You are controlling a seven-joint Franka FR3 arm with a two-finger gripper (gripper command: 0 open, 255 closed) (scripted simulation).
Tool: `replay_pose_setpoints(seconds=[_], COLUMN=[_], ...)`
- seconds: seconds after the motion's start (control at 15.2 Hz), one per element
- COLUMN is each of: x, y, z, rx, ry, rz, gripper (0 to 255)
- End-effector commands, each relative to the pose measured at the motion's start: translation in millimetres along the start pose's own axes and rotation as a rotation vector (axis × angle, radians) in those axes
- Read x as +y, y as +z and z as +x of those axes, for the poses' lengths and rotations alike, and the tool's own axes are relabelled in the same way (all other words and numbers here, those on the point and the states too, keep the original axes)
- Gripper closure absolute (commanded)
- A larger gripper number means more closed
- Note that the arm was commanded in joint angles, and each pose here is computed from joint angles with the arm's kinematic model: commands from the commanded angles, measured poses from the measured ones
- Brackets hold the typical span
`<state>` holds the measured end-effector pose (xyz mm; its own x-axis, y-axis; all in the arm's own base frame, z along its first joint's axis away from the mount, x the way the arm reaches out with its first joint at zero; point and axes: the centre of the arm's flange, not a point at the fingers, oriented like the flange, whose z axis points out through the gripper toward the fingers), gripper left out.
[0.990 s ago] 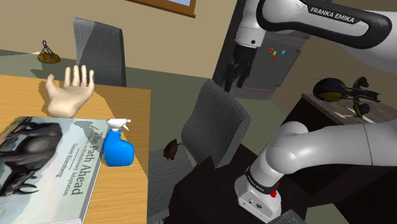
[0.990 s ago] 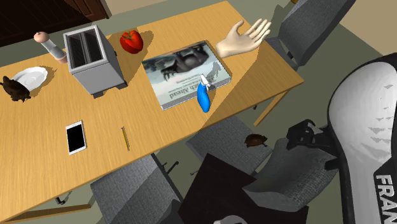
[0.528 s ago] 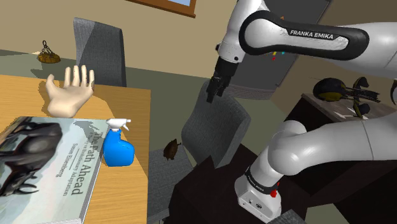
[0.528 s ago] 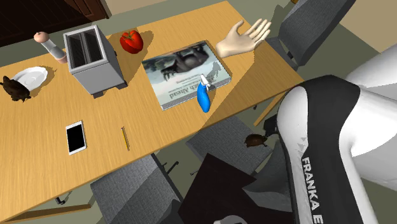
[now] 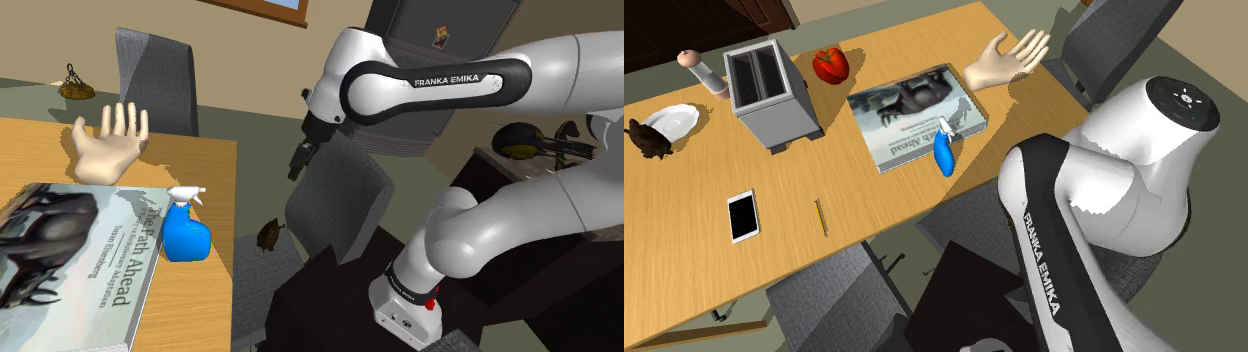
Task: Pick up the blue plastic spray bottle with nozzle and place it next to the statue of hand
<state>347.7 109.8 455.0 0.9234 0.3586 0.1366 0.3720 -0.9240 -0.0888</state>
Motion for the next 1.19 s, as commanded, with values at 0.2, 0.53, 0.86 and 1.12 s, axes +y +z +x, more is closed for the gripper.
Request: replay_pose_setpoints(seconds=[0.2,0.53,0.86,1.12], x=[-31,-67,-107,-141], y=[43,82,118,145], z=[27,51,72,87], rx=[0.081,0.157,0.233,0.294], ry=[-0.149,-0.297,-0.444,-0.562], rz=[0.022,0.044,0.067,0.085], gripper=[0,0,0,0])
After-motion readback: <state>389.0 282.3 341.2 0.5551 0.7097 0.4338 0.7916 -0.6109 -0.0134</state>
